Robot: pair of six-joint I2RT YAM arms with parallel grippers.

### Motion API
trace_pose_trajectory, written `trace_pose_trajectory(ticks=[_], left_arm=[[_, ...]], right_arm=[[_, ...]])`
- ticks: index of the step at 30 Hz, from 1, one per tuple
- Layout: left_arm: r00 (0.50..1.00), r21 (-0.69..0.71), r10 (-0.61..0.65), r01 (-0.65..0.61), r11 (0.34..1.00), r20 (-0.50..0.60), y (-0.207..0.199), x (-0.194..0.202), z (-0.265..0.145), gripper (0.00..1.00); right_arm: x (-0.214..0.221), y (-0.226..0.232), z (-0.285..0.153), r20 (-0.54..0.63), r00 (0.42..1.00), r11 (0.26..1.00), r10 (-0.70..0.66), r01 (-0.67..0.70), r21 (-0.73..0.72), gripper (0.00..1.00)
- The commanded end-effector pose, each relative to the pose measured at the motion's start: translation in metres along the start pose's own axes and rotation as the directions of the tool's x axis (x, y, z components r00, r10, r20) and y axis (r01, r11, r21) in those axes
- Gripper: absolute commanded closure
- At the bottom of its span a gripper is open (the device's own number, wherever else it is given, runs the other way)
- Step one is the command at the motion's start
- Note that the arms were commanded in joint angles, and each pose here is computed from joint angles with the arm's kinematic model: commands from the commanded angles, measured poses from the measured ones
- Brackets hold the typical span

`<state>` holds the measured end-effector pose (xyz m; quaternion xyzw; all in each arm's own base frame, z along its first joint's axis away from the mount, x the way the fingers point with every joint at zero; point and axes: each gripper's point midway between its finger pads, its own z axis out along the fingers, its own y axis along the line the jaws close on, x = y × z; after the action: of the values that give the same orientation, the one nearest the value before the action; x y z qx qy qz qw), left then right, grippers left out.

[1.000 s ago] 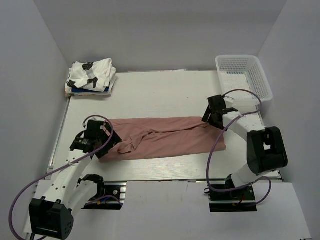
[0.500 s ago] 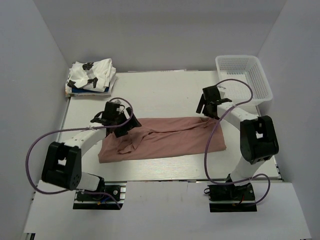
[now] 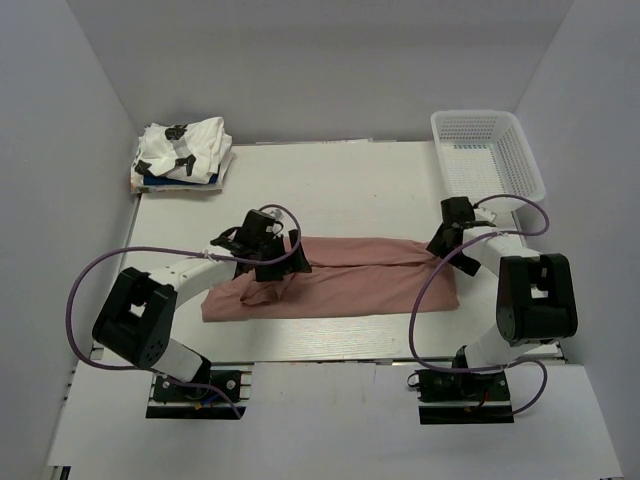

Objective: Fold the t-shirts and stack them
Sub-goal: Fold the other side of the tshirt into a rectangle

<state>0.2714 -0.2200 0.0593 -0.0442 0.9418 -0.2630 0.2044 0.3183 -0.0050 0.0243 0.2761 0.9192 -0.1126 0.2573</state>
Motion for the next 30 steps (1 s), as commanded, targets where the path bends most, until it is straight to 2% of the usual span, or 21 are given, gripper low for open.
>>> trace_pose_trajectory(ticks=[1,4,10,13,16,18,19,21,22,24,25,27,30], left_arm=[[0.996,0.053,0.084,-0.083,0.995,-0.023,-0.020,0.010,-0.008,0.00],[0.986,0.081,0.132,-0.125,0.989,-0.099,-0.029,0.028,0.002,0.00],[0.957,0.174,0.233,-0.203,0.964,-0.174,-0.060,0.058,-0.001,0.00],[0.941,0.173,0.257,-0.222,0.960,-0.219,-0.061,0.075,-0.001,0.00],[0.932,0.123,0.302,-0.282,0.951,-0.201,-0.062,0.075,-0.007,0.00],[0.939,0.063,0.328,-0.323,0.944,-0.105,-0.067,0.053,-0.018,0.00],[0.942,0.022,0.330,-0.330,0.944,-0.057,-0.067,0.040,-0.025,0.00],[0.942,0.001,0.334,-0.335,0.942,0.038,-0.073,0.021,-0.044,0.00],[0.939,-0.054,0.335,-0.331,0.942,0.083,-0.067,0.011,-0.049,0.00],[0.949,-0.099,0.282,-0.269,0.958,0.144,-0.059,-0.006,-0.059,0.00],[0.939,-0.186,0.277,-0.240,0.953,0.204,-0.045,-0.019,-0.062,0.00],[0.948,-0.262,0.245,-0.189,0.947,0.204,-0.030,-0.024,-0.061,0.00],[0.958,-0.330,0.235,-0.171,0.929,0.165,-0.016,-0.025,-0.041,0.00]], right_arm=[[-0.006,0.004,-0.005,0.006,0.997,0.994,0.071,-0.070,-0.080,0.10],[-0.004,0.005,-0.005,-0.036,0.997,0.989,0.070,-0.074,-0.125,0.10],[-0.009,-0.012,-0.009,-0.025,0.993,0.985,0.114,-0.117,-0.125,0.10],[-0.016,-0.031,-0.010,-0.012,0.987,0.983,0.159,-0.159,-0.095,0.10],[-0.024,-0.037,-0.017,0.001,0.984,0.978,0.178,-0.176,-0.116,0.10],[-0.032,-0.026,-0.028,0.022,0.985,0.965,0.171,-0.163,-0.205,0.10],[-0.039,-0.011,-0.038,0.048,0.988,0.943,0.148,-0.126,-0.306,0.10],[-0.052,0.003,-0.055,0.120,0.986,0.915,0.118,-0.061,-0.399,0.10],[-0.053,0.016,-0.065,0.125,0.986,0.880,0.112,-0.040,-0.473,0.10],[-0.059,0.035,-0.087,0.176,0.982,0.834,0.072,0.038,-0.550,0.10],[-0.056,0.044,-0.093,0.175,0.984,0.813,0.045,0.066,-0.579,0.10],[-0.044,0.074,-0.110,0.198,0.980,0.756,-0.029,0.151,-0.637,0.10],[-0.035,0.085,-0.099,0.193,0.979,0.769,-0.060,0.168,-0.617,0.10]])
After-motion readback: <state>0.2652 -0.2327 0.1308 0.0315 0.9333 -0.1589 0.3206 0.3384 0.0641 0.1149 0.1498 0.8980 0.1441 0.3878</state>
